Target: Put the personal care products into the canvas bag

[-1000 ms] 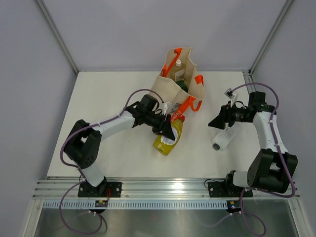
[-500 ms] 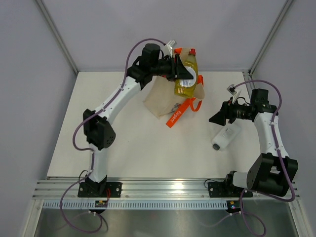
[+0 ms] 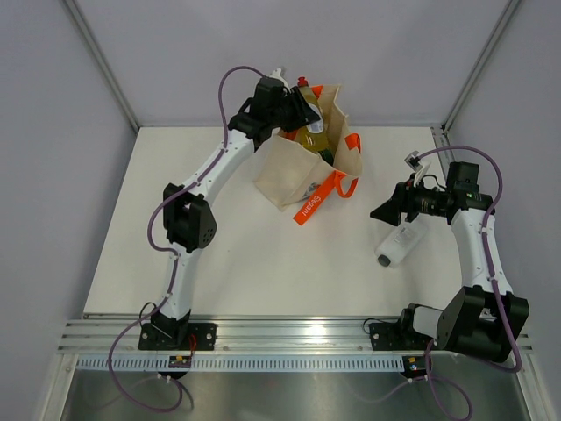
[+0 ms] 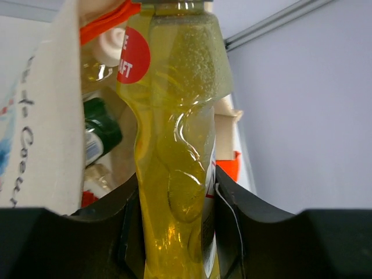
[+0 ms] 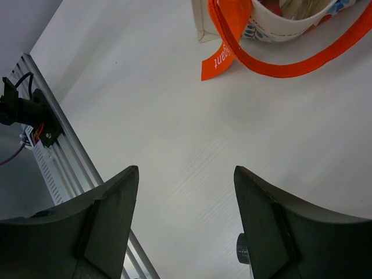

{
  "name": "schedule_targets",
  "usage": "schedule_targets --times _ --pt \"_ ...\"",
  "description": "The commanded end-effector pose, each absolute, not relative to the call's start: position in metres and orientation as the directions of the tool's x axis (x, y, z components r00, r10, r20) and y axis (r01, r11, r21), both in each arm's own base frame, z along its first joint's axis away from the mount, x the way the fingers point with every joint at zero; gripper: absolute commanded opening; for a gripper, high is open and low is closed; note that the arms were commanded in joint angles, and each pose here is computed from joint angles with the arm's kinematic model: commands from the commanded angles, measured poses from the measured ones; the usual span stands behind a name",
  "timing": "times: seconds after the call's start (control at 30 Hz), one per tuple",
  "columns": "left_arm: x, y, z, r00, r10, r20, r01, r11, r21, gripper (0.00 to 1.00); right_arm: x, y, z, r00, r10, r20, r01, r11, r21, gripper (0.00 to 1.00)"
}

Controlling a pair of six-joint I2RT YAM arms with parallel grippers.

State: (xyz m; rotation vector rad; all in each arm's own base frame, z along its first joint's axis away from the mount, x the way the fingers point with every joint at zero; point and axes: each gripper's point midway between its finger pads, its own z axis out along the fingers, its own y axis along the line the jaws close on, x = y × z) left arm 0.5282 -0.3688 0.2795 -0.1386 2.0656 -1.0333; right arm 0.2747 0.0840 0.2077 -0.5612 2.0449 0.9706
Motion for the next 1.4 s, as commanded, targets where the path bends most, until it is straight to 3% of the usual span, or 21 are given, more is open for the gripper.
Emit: schedule_targets --times 0.0,0.1,0.2,0.27,0.4,0.57,0.6,0.67,0.7,0.73,0.93,1.1,1.37 --pt "0.525 -0.357 0.341 -0.535 -0.429 -0.728 0.352 0.670 -0.654 0.44 0.279 0.084 0.216 -0.550 -0.059 -0.833 -0.683 0.606 0.408 0.75" --pt "0.524 -0.354 0.329 -0.543 -0.390 -0.744 0.349 0.701 -0.622 0.55 0.282 0.083 0.217 -0.555 -0.058 -0.830 -0.680 0.605 0.413 0.75" --pt "0.520 -0.357 0.326 -0.543 -0.346 -0.765 0.378 0.713 -0.591 0.75 0.285 0.082 0.220 -0.550 -0.067 -0.832 -0.687 0.603 0.405 0.75" --pt "0.516 -0.359 0.330 -0.533 -0.328 -0.780 0.398 0.717 -0.573 0.81 0.286 0.081 0.219 -0.552 -0.079 -0.830 -0.687 0.607 0.399 0.76" --pt "0.509 -0.353 0.353 -0.477 -0.302 -0.825 0.440 0.731 -0.522 0.87 0.283 0.074 0.212 -0.578 -0.128 -0.806 -0.676 0.629 0.385 0.77" --pt "0.486 -0.327 0.397 -0.346 -0.200 -0.917 0.516 0.776 -0.364 0.88 0.285 0.051 0.209 -0.455 -0.364 -0.813 -0.765 0.627 0.148 0.87" --pt "0.480 -0.322 0.401 -0.329 -0.176 -0.928 0.525 0.782 -0.335 0.88 0.273 0.050 0.207 -0.465 -0.410 -0.785 -0.788 0.596 0.155 0.90" --pt "0.468 -0.308 0.406 -0.286 -0.107 -0.952 0.541 0.802 -0.253 0.88 0.261 0.047 0.202 -0.196 -0.606 -0.771 -0.931 0.362 -0.048 1.00" --pt "0.450 -0.295 0.408 -0.278 -0.081 -0.957 0.543 0.809 -0.226 0.89 0.238 0.046 0.194 -0.171 -0.653 -0.737 -0.959 0.281 -0.026 0.99" --pt "0.442 -0.287 0.407 -0.255 -0.047 -0.966 0.549 0.815 -0.184 0.89 0.237 0.043 0.189 -0.022 -0.706 -0.708 -0.980 0.156 -0.126 1.00" --pt "0.359 -0.224 0.361 -0.301 -0.045 -0.953 0.496 0.846 -0.197 0.98 0.221 0.015 0.139 0.250 -0.866 -0.433 -0.965 -0.186 -0.185 0.99" --pt "0.299 -0.190 0.292 -0.413 -0.110 -0.904 0.423 0.856 -0.297 0.99 0.223 -0.008 0.103 0.383 -0.870 -0.310 -0.924 -0.358 -0.136 1.00" --pt "0.258 -0.165 0.239 -0.484 -0.172 -0.858 0.337 0.868 -0.364 0.99 0.264 -0.024 0.075 0.443 -0.862 -0.247 -0.896 -0.434 -0.093 0.99"
